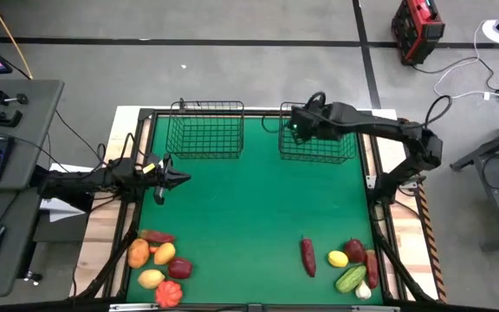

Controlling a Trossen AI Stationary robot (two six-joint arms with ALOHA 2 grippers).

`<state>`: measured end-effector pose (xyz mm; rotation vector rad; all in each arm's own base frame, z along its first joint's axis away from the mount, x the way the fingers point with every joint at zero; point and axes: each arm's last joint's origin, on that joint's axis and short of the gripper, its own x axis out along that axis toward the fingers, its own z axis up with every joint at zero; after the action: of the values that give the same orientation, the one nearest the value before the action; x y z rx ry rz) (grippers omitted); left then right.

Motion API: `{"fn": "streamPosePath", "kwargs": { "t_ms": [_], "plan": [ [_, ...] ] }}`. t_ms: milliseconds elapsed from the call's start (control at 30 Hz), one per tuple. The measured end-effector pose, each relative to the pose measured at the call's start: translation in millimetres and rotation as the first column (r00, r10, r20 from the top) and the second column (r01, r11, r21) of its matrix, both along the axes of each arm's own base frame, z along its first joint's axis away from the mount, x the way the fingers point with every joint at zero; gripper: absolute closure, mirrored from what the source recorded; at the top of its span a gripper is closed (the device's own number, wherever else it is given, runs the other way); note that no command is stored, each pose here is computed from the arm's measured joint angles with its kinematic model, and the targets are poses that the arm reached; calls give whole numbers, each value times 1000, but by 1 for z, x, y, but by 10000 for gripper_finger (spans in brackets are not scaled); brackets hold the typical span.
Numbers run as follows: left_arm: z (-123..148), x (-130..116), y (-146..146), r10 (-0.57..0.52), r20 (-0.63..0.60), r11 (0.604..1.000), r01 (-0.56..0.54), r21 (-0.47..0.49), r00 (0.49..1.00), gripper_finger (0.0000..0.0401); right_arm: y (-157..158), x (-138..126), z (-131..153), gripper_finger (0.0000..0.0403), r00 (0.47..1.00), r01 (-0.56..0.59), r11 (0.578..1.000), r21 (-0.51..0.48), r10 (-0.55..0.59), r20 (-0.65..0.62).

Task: Sort produce into baskets
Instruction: Put the red tomato into the right wire basket

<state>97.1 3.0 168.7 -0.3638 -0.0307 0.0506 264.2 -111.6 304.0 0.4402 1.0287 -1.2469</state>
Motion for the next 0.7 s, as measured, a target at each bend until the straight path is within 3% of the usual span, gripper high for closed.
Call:
{"fn": "streamPosePath", "kwargs": {
  "t_ms": [200, 400, 700],
  "plan": [
    [0, 0, 0, 0, 0, 1000, 0, 0, 1000, 401, -11, -3, -22, 99, 998, -54, 995, 82, 55, -22],
    [0, 0, 0, 0, 0, 1000, 0, 0, 1000, 401, -6, -4, -23, 97, 989, -138, 981, 134, 144, -38],
    [0, 0, 0, 0, 0, 1000, 0, 0, 1000, 401, 1, -8, -13, 95, 984, -173, 979, 107, 177, -26]
  ]
}}
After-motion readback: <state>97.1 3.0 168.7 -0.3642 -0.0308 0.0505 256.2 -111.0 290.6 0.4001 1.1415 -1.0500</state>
